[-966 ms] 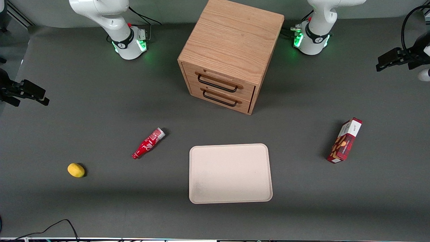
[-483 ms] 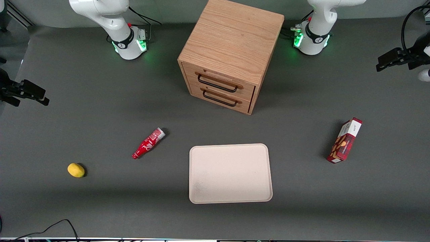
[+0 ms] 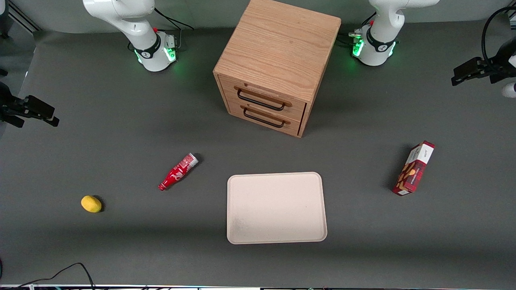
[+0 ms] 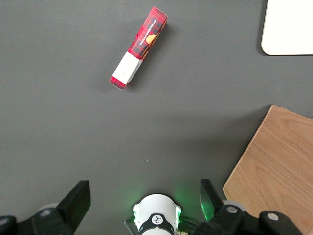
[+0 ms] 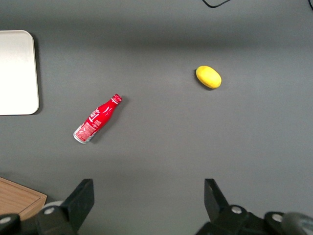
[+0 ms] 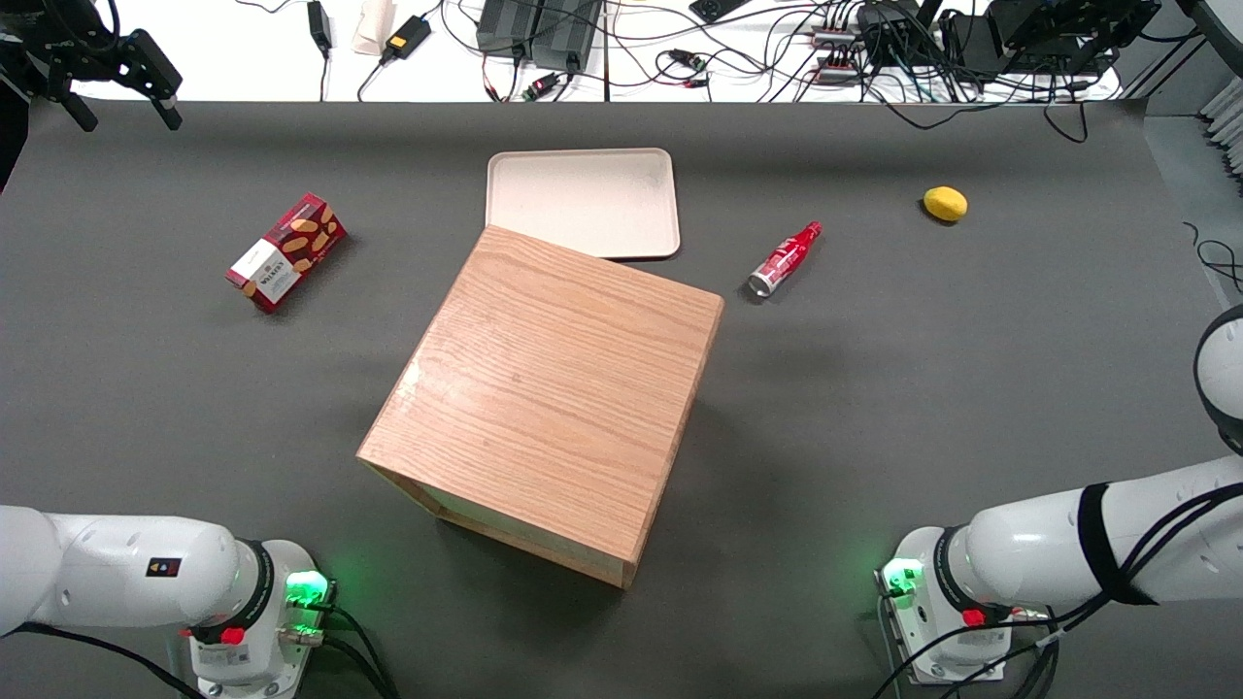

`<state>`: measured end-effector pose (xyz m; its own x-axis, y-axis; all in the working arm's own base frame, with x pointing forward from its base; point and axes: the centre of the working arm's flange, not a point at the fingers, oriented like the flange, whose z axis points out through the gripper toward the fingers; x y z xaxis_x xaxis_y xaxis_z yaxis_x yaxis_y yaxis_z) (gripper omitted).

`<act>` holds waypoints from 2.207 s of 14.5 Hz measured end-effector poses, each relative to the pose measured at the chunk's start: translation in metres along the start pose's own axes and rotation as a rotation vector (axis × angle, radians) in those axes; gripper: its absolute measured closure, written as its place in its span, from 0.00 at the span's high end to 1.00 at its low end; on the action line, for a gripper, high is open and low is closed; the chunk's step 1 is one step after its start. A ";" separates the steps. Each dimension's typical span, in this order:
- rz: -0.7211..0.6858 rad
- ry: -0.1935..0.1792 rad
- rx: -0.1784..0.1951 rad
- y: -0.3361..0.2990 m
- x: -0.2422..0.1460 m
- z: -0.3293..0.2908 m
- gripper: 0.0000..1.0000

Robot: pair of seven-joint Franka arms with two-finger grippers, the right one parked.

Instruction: Place red cookie box on tray

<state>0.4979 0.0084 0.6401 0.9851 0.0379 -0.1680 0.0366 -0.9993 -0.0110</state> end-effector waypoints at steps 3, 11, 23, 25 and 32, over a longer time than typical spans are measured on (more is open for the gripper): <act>0.000 0.000 0.000 0.000 0.000 0.000 1.00; 0.212 0.036 -0.007 -0.062 0.031 0.018 1.00; 0.550 -0.031 0.007 -0.055 0.194 0.304 1.00; 0.550 -0.018 0.003 -0.053 0.191 0.324 1.00; 0.550 -0.010 -0.023 -0.041 0.191 0.372 1.00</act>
<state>0.6218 0.0582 0.2417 0.8585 -0.4897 -0.1524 -0.4792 -0.8718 0.1021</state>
